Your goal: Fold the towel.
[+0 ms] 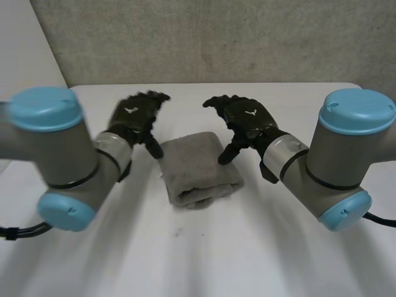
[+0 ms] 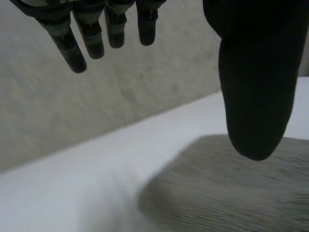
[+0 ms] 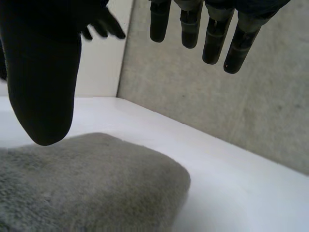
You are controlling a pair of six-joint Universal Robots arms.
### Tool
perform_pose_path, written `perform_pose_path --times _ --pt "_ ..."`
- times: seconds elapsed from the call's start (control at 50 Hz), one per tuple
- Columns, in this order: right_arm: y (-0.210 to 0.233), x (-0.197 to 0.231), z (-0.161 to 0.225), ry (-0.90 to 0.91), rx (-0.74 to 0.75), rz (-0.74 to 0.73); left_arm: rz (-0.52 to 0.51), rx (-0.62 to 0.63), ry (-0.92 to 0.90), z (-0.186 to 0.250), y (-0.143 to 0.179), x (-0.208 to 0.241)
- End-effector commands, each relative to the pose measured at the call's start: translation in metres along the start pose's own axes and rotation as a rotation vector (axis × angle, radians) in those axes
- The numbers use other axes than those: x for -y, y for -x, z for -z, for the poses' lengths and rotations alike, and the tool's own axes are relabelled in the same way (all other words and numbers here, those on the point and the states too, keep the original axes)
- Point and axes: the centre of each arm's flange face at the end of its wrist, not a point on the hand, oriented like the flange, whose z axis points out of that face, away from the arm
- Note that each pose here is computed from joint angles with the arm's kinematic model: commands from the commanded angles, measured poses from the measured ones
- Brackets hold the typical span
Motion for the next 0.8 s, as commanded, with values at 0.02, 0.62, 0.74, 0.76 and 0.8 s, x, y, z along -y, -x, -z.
perform_pose_path --times 0.02,0.62,0.74,0.76,0.8 --pt "-0.01 -0.025 -0.015 0.118 -0.014 -0.035 0.123 -0.039 0.197 -0.017 -0.033 -0.042" --pt "-0.029 0.049 -0.002 0.042 -0.126 0.075 0.176 0.074 0.011 0.026 -0.026 0.048" --pt "-0.047 0.113 0.041 -0.112 -0.302 0.055 0.13 0.122 -0.146 0.062 -0.004 0.114" --pt "-0.051 0.125 0.052 -0.145 -0.343 0.06 0.13 0.123 -0.147 0.062 -0.004 0.114" --pt "-0.055 0.136 0.061 -0.172 -0.375 0.068 0.094 0.18 -0.178 0.073 0.013 0.13"
